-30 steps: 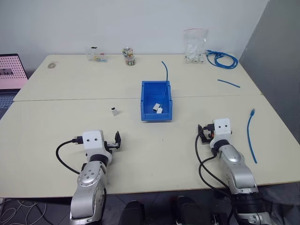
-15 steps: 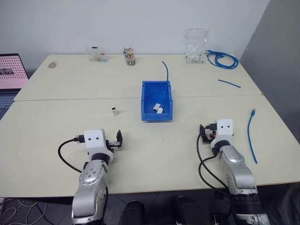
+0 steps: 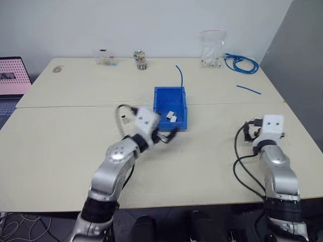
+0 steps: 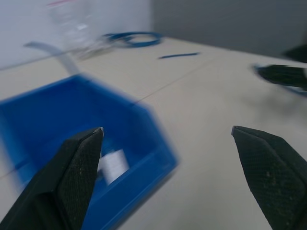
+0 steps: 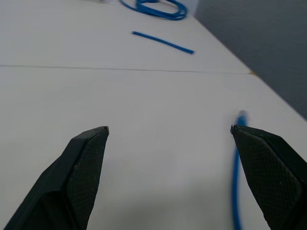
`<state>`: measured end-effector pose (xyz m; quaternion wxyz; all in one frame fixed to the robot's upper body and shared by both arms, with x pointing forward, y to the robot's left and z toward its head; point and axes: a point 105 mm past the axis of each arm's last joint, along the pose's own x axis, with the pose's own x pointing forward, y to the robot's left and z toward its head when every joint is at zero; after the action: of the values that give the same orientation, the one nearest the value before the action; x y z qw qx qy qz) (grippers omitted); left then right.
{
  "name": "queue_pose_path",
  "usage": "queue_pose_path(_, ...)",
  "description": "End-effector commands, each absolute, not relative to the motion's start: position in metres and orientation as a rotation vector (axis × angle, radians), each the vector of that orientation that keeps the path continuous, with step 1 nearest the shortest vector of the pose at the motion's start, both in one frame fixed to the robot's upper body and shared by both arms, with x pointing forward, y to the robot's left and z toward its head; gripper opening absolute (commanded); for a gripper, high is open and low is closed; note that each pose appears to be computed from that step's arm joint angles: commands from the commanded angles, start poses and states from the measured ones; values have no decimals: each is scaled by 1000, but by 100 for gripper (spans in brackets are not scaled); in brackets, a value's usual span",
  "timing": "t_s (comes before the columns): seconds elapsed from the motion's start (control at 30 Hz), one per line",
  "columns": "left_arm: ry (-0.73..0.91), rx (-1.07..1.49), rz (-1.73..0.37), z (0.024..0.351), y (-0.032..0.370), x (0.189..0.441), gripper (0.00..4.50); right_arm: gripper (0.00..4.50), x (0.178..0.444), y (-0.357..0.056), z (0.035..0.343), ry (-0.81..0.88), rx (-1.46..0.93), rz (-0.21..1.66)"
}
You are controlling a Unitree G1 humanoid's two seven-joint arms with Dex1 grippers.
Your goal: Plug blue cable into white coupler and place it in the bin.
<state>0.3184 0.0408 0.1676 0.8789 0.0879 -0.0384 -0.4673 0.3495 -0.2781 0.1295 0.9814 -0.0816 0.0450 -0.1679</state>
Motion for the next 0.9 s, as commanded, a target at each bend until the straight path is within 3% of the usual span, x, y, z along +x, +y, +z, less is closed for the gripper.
queue_pose_path(0.03,-101,181,-1241,174,8,308,450,432,349,-312,132,126,-144,-443)
queue_pose_path(0.13,-98,231,-1371,173,-15,312,450,432,357,-324,121,176,-104,-448)
queue_pose_path(0.5,-157,298,-1410,180,-36,334,450,432,374,-330,79,309,67,-418)
queue_pose_path(0.63,-160,273,-1421,182,-36,330,450,363,373,-329,69,331,68,-419)
queue_pose_path(0.9,-158,252,-1425,187,-34,327,450,176,376,-318,62,342,38,-386)
